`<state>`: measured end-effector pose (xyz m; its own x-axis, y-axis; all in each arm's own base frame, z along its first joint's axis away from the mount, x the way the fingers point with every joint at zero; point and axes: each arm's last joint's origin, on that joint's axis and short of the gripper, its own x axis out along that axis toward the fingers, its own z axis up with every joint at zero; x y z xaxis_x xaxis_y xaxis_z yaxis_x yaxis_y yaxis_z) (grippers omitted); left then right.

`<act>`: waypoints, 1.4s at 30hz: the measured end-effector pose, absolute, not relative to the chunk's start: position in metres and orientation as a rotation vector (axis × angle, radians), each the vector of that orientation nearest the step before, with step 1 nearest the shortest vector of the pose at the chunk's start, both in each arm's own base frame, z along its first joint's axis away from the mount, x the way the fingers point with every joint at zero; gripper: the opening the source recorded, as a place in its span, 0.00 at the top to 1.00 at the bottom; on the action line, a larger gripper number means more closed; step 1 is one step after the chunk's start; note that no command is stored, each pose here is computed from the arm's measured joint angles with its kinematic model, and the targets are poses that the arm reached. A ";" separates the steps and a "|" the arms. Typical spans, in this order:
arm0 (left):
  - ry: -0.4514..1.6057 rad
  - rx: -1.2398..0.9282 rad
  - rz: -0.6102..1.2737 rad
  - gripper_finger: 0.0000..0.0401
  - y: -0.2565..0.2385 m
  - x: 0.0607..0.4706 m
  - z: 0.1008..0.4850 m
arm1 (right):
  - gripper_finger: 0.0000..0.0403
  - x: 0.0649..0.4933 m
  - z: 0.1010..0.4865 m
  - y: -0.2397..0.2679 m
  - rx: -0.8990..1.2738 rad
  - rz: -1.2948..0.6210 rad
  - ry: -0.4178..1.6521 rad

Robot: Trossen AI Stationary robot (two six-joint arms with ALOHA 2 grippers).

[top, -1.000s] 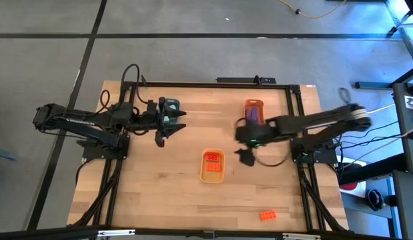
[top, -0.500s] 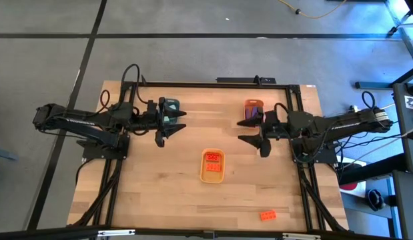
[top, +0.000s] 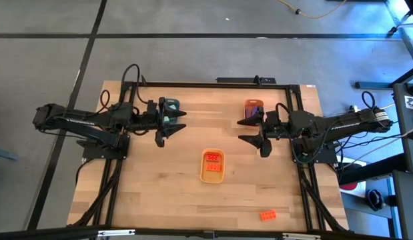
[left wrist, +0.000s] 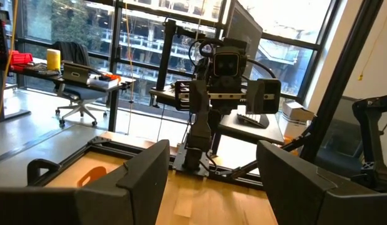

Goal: Sort & place blocks by color
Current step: Put the orange game piece into the yellow bin

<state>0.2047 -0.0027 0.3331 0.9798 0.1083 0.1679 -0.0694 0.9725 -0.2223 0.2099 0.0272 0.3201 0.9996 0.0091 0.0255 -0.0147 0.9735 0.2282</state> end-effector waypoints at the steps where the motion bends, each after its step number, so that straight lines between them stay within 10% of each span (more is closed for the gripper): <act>1: -0.180 -0.217 0.090 0.42 -0.003 0.205 0.333 | 0.29 0.210 0.320 0.027 0.230 0.012 -0.024; 24: -0.181 -0.217 0.098 0.42 -0.002 0.205 0.333 | 0.29 0.212 0.325 0.029 0.340 0.071 0.022; 42: -0.180 -0.213 0.098 0.42 -0.003 0.205 0.333 | 0.29 0.186 0.290 0.169 0.392 0.277 1.387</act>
